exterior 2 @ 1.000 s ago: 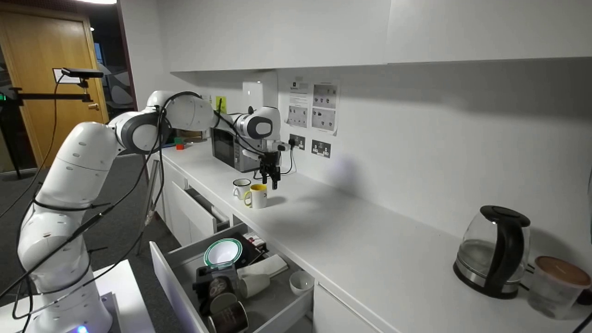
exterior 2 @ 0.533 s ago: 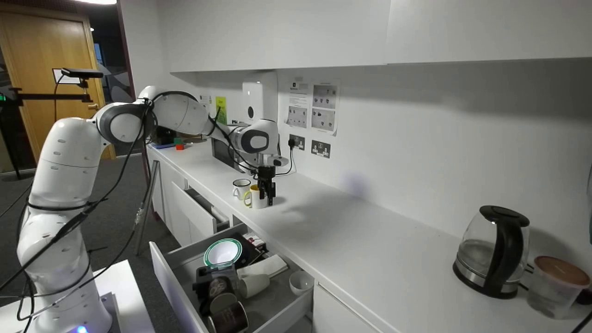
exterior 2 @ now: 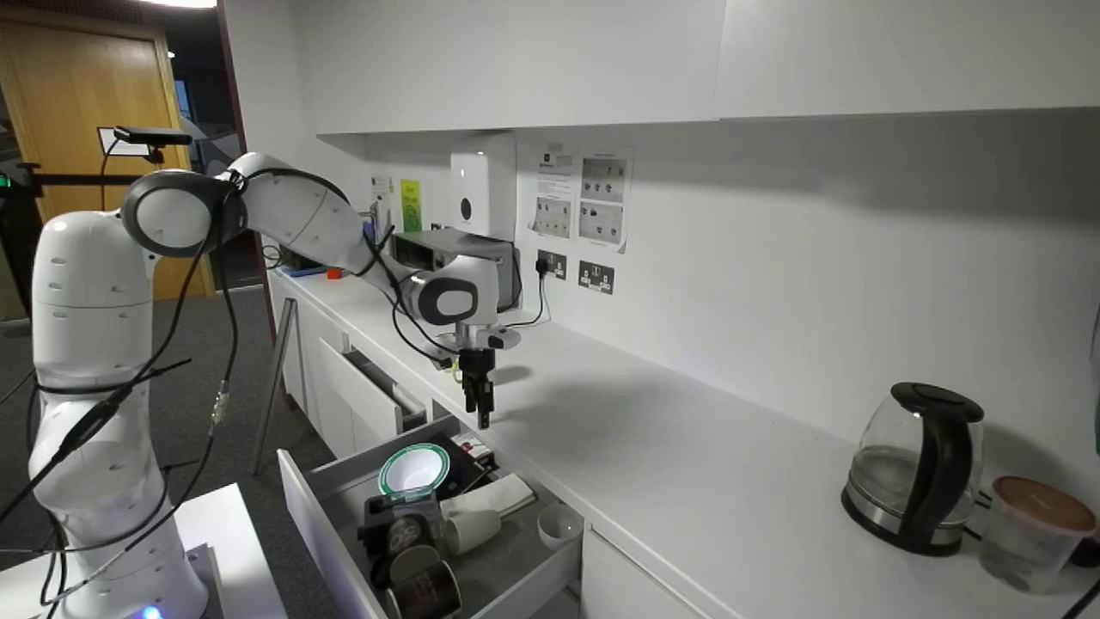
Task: Open the drawer on the right, take three mugs out of the drawer and place them on the countertop
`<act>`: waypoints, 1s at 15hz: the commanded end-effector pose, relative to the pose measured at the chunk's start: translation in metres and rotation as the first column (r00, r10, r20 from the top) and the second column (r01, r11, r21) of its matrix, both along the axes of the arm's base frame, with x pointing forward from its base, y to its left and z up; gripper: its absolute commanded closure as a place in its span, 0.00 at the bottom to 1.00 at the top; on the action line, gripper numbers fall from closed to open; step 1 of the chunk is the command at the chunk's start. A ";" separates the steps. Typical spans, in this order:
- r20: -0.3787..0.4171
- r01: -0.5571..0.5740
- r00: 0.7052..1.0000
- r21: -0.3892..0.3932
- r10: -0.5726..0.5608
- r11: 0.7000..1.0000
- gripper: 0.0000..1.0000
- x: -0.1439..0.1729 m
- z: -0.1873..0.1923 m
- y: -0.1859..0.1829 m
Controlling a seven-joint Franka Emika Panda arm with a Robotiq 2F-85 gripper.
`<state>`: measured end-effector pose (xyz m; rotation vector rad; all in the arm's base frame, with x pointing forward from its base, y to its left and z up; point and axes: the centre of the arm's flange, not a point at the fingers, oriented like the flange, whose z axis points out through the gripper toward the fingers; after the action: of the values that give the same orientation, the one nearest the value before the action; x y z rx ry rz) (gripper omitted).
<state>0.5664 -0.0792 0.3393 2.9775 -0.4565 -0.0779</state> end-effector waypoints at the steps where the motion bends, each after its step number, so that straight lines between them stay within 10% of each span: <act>1: 0.032 -0.043 0.999 -0.037 0.044 0.998 0.00 -0.066 -0.016 -0.020; 15: -0.024 -0.260 0.966 -0.119 0.259 0.958 0.00 -0.086 -0.054 -0.027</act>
<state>0.4801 -0.1059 0.2851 2.8852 -0.0625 -0.0348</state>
